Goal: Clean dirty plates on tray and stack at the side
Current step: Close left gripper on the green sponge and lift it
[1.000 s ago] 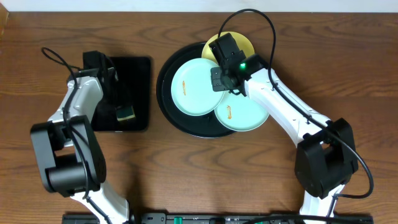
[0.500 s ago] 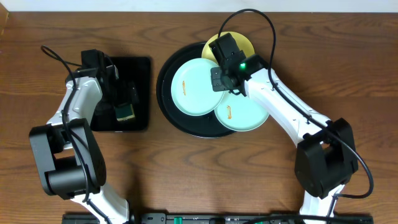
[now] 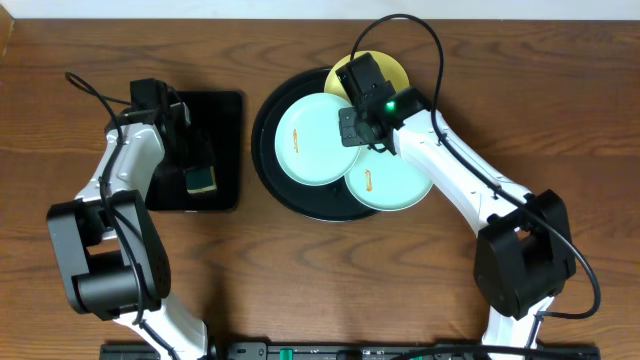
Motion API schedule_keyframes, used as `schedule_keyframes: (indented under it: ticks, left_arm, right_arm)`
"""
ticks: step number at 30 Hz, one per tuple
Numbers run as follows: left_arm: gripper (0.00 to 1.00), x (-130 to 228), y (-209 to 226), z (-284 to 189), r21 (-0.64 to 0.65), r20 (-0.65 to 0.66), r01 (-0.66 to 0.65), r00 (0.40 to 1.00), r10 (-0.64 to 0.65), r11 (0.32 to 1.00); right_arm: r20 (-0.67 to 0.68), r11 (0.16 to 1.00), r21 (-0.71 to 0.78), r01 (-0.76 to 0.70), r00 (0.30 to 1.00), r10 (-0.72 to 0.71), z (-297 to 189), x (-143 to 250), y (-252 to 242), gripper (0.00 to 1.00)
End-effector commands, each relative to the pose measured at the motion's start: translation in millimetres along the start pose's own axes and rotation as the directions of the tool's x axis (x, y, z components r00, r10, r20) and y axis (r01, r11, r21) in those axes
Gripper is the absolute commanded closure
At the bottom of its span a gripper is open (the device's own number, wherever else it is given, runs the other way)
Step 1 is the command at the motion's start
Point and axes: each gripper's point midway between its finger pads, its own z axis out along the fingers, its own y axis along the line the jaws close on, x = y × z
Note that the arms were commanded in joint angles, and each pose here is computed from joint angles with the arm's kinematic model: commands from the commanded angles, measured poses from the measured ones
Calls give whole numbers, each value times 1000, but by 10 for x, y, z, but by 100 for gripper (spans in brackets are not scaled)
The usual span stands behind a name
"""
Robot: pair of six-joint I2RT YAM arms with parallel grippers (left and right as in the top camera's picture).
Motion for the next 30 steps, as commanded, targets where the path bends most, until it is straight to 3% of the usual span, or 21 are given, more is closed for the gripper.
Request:
schedule_keyframes:
  ticks: [1,9,13,17,20,30]
  left_arm:
    - [30,63,54,136,-18,-35,-5,999,4,1000]
    - [31,92,84,305,-22,-60,-1,998,0,1000]
    - [49,32,78,308,-20,-36,-4,999,3,1000]
    - [78,1,75,309,-18,-23,-6,1000,5,1000]
    - [92,-62,68,293,-16,0,-11,1000,11,1000]
    - [92,-363,-44,-377,-3,167,-41,985,41,999]
  right_arm:
    - [0,1000,19,-9,1000,9,38,9,-39,99]
    - [0,1000,19,-9,1000,9,38,9,-39,99]
    - [2,1000,19,-9,1000,9,38,5,-37,99]
    - [3,1000,18,-10,1000,10,38,3,-36,99]
    - [5,1000,17,-10,1000,10,39,-5,-36,99]
    - [5,1000,21,-20,1000,20,43,-20,-84,99]
